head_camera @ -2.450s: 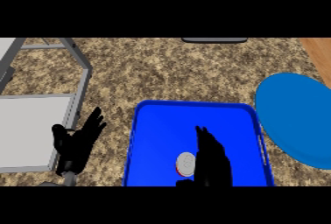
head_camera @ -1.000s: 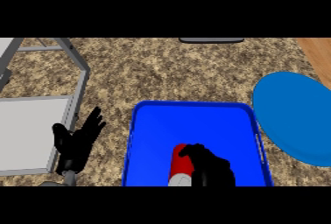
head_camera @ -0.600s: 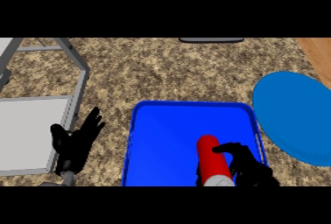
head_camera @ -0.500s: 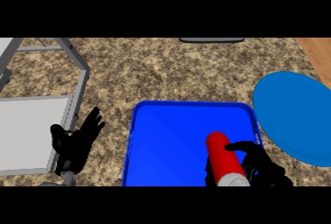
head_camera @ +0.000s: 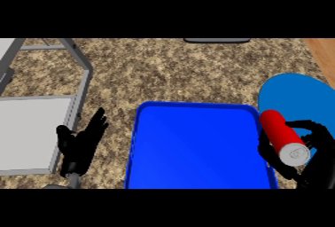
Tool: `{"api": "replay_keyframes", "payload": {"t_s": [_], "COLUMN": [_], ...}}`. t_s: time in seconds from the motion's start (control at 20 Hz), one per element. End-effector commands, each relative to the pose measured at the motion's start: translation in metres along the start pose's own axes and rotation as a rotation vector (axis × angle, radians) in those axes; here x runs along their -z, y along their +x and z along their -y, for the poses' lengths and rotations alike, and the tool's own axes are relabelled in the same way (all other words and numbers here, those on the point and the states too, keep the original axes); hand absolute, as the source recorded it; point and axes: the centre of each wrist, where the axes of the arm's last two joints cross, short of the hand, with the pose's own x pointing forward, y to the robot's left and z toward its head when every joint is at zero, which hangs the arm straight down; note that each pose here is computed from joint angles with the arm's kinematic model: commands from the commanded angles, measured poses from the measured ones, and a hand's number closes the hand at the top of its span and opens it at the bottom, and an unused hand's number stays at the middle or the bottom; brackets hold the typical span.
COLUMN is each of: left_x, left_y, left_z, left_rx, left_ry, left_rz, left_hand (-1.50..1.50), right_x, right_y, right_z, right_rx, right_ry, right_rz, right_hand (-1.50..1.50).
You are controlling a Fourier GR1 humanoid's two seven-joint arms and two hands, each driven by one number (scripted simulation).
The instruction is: Pick the can from the tray and place it in the plate
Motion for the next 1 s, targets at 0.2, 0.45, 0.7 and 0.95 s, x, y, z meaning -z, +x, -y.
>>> {"api": "replay_keyframes", "payload": {"t_s": [0.2, 0.45, 0.7, 0.95], "left_x": [0.007, 0.007, 0.009, 0.012], "left_y": [-0.001, -0.010, -0.006, -0.004], "left_z": [-0.006, -0.004, -0.009, -0.004], "left_rx": [0.015, 0.012, -0.004, -0.002], "left_ry": [-0.021, -0.017, -0.008, -0.029], "left_rz": [-0.034, -0.031, -0.023, -0.026], "left_hand": [0.00, 0.00, 0.00, 0.00], "right_x": [0.090, 0.124, 0.165, 0.164], "right_y": [-0.070, -0.105, -0.138, -0.177], "right_z": [-0.006, -0.006, 0.019, 0.005], "right_rx": [-0.019, -0.015, 0.018, -0.200], "right_ry": [-0.160, -0.144, -0.112, 0.186], "right_rz": [-0.054, -0.060, -0.040, -0.284], "right_hand": [1.50, 1.50, 1.50, -1.50]}}
